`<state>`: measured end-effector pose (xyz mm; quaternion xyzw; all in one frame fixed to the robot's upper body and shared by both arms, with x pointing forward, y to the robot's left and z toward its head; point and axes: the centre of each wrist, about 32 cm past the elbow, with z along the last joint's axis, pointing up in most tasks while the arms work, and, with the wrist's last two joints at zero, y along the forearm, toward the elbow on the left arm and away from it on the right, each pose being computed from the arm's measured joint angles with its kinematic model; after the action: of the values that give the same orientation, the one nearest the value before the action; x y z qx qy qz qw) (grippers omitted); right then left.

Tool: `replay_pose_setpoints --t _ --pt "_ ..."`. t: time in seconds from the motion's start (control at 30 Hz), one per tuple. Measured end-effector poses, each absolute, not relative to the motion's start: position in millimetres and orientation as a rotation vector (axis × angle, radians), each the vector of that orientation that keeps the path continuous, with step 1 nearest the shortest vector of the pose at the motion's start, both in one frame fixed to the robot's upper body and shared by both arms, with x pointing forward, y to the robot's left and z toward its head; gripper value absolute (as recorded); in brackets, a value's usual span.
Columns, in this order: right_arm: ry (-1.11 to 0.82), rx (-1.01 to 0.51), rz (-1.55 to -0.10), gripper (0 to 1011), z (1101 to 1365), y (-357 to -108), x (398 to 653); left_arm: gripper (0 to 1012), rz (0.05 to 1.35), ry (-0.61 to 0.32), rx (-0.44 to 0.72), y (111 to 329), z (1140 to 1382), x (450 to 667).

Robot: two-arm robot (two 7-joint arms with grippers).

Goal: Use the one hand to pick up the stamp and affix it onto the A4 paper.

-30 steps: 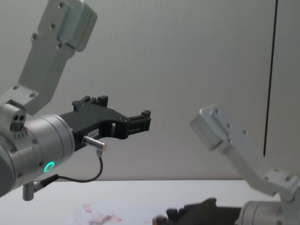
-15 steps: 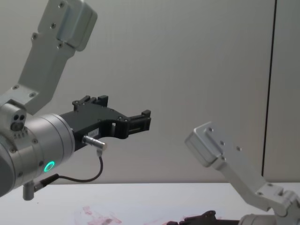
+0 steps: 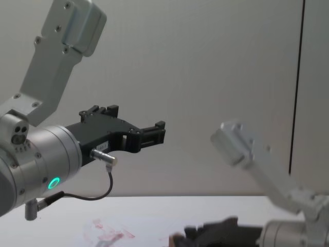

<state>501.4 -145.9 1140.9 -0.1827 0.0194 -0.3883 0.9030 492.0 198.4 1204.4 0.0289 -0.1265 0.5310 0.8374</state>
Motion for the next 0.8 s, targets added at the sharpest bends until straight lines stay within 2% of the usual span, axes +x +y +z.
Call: replay_pose_setpoints --t 0.27,0.4,0.8 --pt "0.026 -0.254 -0.848 205 1174 -155 505 1001 1.124 -0.268 0.061 198 1204 492" --pt "0.020 -0.205 -0.888 205 1191 -167 505 1002 1.124 -0.268 0.061 198 1204 492" --pt "0.011 -0.213 -0.975 206 1203 -204 501 1002 1.124 -0.268 0.061 198 1204 492"
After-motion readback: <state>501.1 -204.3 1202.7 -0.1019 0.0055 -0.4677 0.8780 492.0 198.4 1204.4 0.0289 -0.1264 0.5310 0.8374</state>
